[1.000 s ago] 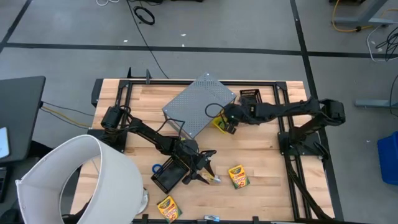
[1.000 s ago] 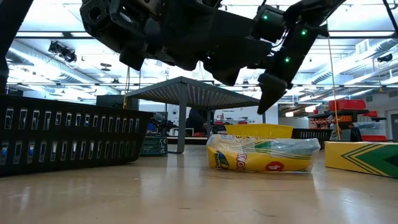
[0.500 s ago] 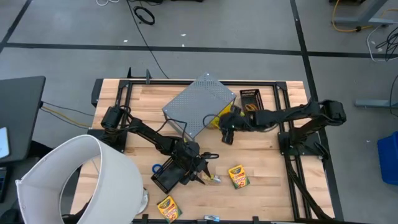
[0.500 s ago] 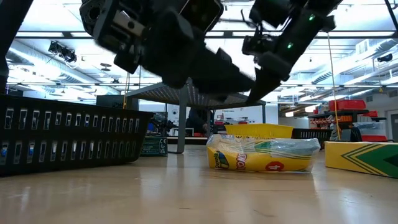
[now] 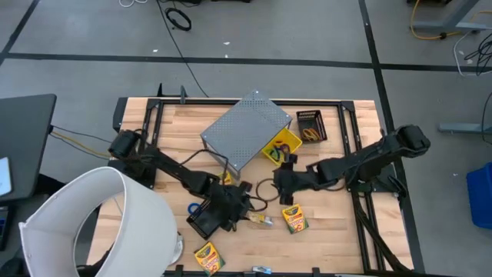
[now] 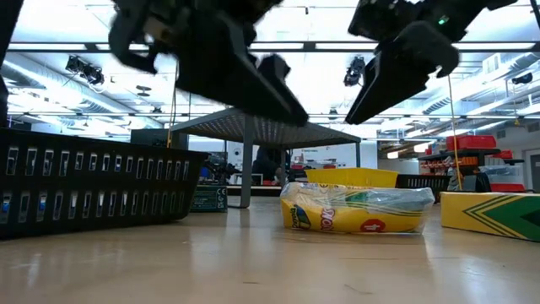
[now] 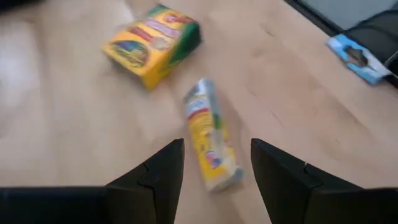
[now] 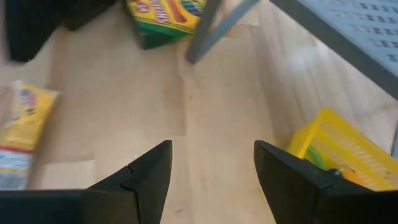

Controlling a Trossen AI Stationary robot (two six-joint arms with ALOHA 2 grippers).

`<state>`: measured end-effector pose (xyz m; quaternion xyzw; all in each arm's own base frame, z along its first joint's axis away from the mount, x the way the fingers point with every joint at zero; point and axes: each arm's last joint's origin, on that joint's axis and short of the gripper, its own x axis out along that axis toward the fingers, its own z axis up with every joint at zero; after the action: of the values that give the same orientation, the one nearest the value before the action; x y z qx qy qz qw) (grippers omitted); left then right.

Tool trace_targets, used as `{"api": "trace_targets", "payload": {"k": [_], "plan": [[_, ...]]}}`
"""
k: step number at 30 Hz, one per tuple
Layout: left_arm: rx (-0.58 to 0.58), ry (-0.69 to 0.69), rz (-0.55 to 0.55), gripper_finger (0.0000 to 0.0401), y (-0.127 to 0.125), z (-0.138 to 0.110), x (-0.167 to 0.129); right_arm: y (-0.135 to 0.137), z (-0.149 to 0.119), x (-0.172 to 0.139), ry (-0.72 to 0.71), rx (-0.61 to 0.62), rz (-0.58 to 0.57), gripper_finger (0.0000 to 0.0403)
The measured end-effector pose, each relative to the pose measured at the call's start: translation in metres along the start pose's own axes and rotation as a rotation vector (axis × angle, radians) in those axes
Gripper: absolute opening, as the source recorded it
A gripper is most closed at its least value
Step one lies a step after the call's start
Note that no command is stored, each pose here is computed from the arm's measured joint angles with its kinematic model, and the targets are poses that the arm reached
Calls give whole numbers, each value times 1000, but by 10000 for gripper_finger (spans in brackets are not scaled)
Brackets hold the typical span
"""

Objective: Pick & Place Office Desk Supplies
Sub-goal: Put the blue spring keychain into the yellow bin

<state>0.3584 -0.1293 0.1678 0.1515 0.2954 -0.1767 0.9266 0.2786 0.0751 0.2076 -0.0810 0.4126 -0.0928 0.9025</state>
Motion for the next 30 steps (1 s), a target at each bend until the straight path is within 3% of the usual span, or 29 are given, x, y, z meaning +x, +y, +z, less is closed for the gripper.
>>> {"api": "trace_targets", "payload": {"k": [6,16,30], "plan": [[-35,137,157,193,-11,8,-37,12,-2,-6,-13,-9,30,235],[-184,388,157,193,-26,-4,-79,22,-4,-10,-20,-36,52,235],[-297,673,320,190,-27,-28,-104,22,-4,-10,-22,-37,52,235]]}}
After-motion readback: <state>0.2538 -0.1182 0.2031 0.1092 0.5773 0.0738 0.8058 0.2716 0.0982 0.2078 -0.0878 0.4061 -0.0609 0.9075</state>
